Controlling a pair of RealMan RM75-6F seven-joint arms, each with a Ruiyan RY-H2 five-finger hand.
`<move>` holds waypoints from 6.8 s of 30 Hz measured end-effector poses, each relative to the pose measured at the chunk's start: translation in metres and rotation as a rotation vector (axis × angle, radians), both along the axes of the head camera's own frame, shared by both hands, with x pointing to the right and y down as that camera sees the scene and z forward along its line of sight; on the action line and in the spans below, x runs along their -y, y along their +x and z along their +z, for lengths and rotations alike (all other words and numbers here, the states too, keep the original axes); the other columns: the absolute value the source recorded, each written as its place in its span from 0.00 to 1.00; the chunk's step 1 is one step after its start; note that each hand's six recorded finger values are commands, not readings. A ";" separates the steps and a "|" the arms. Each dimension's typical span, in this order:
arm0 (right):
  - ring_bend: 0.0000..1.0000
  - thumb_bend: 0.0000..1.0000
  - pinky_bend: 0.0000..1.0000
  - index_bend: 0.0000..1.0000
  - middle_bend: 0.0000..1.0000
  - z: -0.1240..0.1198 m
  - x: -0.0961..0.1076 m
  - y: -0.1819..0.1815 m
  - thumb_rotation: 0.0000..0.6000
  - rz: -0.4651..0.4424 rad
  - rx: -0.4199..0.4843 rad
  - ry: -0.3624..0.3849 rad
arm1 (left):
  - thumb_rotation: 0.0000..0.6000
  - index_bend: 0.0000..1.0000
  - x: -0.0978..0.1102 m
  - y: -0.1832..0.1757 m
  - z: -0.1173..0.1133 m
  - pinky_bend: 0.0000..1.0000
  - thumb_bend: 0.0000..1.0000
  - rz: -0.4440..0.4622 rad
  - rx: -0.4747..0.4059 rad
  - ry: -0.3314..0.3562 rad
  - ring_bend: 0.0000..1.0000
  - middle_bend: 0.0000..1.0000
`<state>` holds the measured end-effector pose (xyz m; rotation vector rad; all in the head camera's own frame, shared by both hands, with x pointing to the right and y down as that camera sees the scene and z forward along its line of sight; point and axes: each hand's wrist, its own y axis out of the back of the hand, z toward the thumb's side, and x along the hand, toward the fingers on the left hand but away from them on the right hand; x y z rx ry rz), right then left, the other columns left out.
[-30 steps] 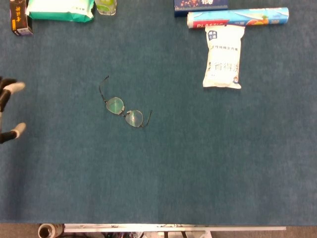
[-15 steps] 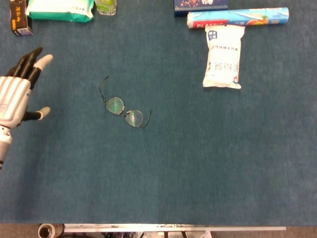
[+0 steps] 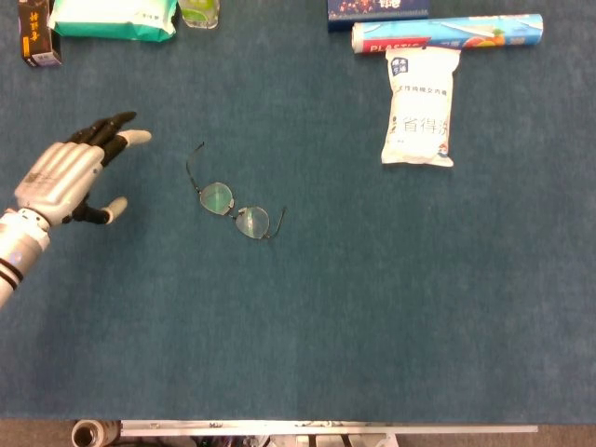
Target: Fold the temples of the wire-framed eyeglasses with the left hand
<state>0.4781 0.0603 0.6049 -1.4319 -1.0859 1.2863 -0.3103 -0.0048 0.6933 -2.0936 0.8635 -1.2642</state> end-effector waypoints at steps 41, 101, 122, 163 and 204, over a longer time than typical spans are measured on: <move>0.23 0.47 0.41 0.47 0.37 0.001 0.000 0.001 1.00 0.007 0.002 -0.007 | 1.00 0.15 0.038 0.035 0.013 0.21 0.92 -0.146 -0.512 -0.373 0.07 0.08; 0.23 0.47 0.41 0.47 0.37 0.002 0.001 0.002 1.00 0.010 0.003 -0.014 | 1.00 0.20 0.008 0.035 0.010 0.23 0.92 -0.130 -0.551 -0.521 0.10 0.13; 0.23 0.47 0.41 0.47 0.37 -0.001 0.000 0.001 1.00 0.003 0.008 -0.010 | 1.00 0.12 0.012 0.029 0.002 0.23 0.82 -0.131 -0.503 -0.405 0.03 0.00; 0.23 0.47 0.41 0.47 0.37 -0.017 -0.006 -0.012 1.00 -0.059 0.030 0.060 | 1.00 0.01 0.002 -0.037 -0.030 0.11 0.49 -0.190 0.153 0.305 0.00 0.00; 0.23 0.47 0.41 0.47 0.37 -0.026 -0.006 -0.009 1.00 -0.046 0.043 0.086 | 1.00 0.00 0.002 -0.012 0.028 0.10 0.33 0.064 0.580 0.442 0.00 0.00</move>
